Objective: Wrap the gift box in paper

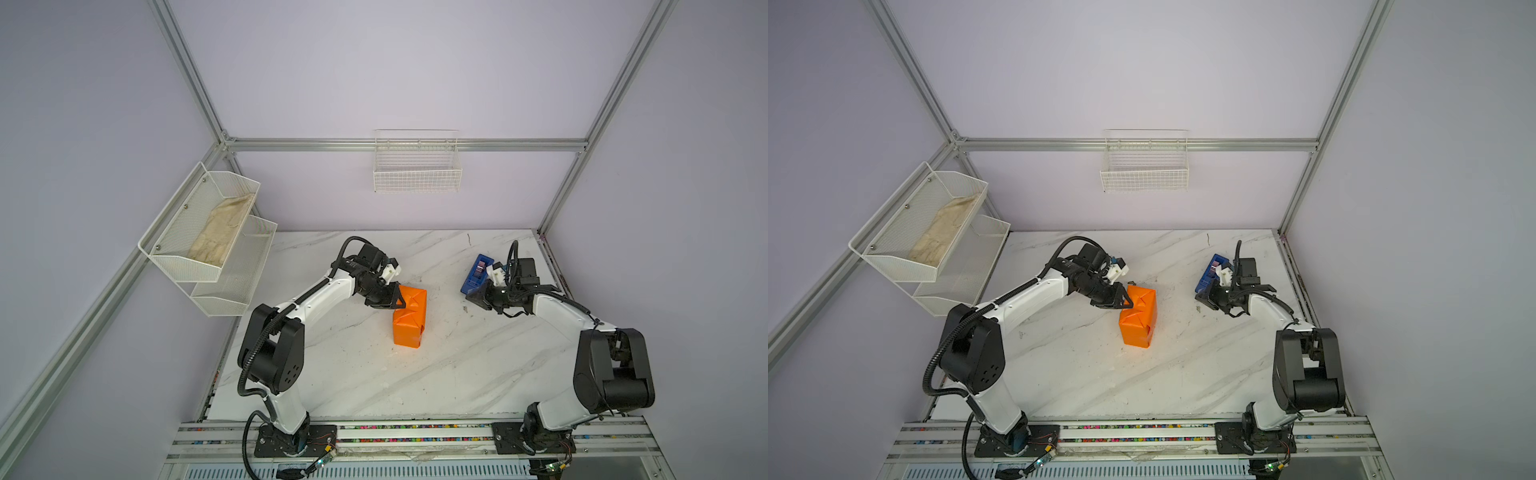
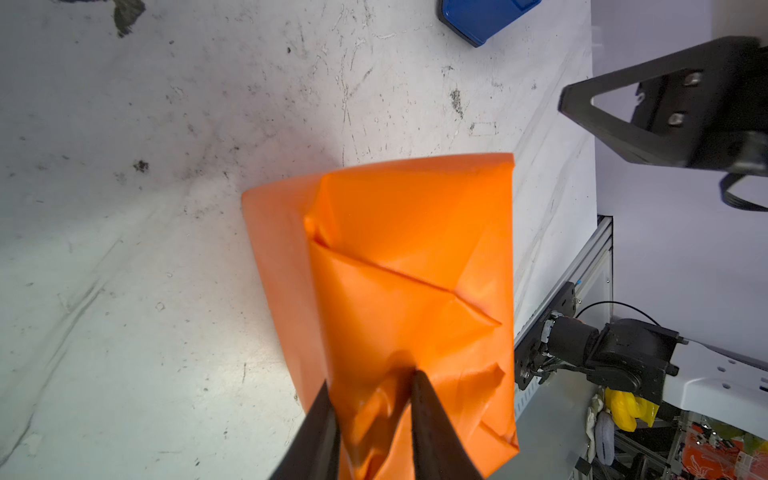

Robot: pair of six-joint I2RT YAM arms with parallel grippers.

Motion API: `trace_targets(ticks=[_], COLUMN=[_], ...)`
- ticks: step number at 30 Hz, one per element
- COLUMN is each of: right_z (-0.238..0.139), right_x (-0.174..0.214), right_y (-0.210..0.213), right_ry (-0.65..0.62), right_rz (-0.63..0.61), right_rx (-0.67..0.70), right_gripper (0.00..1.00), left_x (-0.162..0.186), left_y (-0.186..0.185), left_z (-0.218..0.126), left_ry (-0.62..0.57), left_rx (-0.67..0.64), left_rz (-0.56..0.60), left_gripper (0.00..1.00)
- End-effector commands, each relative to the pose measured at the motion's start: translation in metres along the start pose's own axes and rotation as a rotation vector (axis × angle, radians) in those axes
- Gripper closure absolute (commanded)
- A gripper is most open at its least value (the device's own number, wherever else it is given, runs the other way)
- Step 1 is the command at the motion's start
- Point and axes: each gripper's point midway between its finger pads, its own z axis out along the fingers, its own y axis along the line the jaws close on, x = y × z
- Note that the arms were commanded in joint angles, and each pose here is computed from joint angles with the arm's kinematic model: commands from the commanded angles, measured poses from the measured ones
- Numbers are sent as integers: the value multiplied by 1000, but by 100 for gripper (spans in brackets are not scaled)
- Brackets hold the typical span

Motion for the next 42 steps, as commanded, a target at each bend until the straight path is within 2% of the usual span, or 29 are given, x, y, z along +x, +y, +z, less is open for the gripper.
trace_targets(ticks=[1, 7, 11, 17, 42], right_z=[-2, 7, 17, 23, 41], right_x=[28, 63, 89, 109, 129], right_y=[59, 109, 113, 115, 73], right_ry=[119, 271, 394, 488, 599], right_rz=[-57, -155, -212, -250, -144], right_rx=[-156, -257, -247, -229, -103], right_gripper=[100, 100, 100, 100, 100], left_x=[36, 34, 35, 36, 31], left_y=[14, 4, -1, -9, -21], left_z=[22, 25, 28, 30, 26], left_ry=[156, 177, 190, 208, 194], left_rx=[-39, -13, 8, 9, 29], left_rz=[68, 169, 229, 334, 398], left_gripper=[74, 74, 74, 74, 74])
